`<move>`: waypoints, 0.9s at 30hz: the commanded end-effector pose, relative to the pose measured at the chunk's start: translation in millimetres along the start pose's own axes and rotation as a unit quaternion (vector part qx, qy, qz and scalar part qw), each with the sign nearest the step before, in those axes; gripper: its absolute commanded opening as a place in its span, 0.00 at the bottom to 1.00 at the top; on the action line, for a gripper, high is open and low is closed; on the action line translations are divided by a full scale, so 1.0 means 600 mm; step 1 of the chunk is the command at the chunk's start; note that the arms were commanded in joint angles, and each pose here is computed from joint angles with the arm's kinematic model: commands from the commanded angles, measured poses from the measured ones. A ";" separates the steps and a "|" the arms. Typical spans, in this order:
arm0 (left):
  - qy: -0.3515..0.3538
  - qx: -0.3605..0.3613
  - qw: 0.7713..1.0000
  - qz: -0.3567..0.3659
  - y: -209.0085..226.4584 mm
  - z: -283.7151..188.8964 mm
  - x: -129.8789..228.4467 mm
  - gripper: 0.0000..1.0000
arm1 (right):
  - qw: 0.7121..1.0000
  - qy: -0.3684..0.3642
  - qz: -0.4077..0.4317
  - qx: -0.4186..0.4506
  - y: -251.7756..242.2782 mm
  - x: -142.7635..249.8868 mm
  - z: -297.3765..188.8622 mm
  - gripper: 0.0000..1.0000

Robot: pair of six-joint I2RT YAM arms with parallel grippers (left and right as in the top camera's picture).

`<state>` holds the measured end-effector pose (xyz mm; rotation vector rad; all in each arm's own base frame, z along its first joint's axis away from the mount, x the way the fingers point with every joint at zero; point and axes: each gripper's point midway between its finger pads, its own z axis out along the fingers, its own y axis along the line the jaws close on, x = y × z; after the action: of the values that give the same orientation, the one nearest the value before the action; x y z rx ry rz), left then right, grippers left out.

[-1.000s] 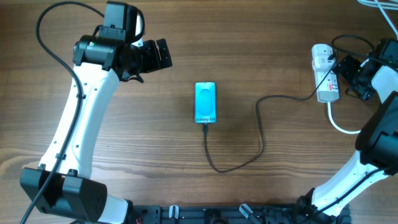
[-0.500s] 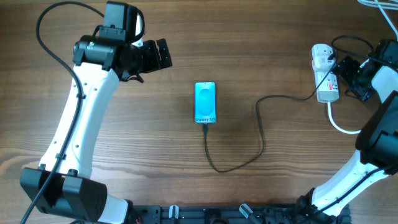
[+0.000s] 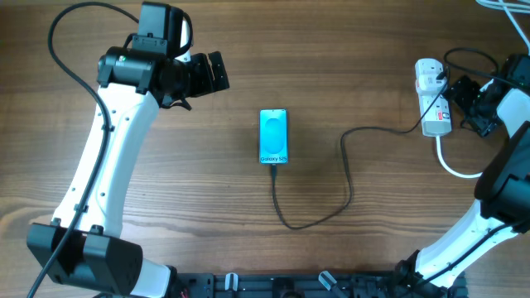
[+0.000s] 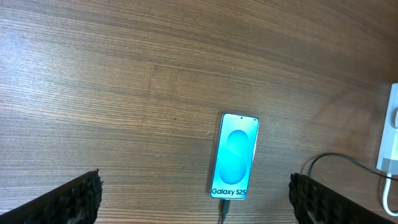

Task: Plug charger to phone and switch on socket
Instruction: 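Press the power strip's rocker switch down with the right gripper, then lift the right gripper away from the power strip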

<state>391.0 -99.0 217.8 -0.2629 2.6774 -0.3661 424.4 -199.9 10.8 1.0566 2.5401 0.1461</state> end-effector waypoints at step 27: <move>-0.006 -0.006 1.000 0.001 0.004 -0.001 -0.006 1.00 | 0.998 0.046 0.001 0.033 -0.017 0.042 -0.019 1.00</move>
<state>391.0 -99.0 217.8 -0.2628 2.6774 -0.3666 412.7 -185.0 10.8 1.0668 2.6094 0.2108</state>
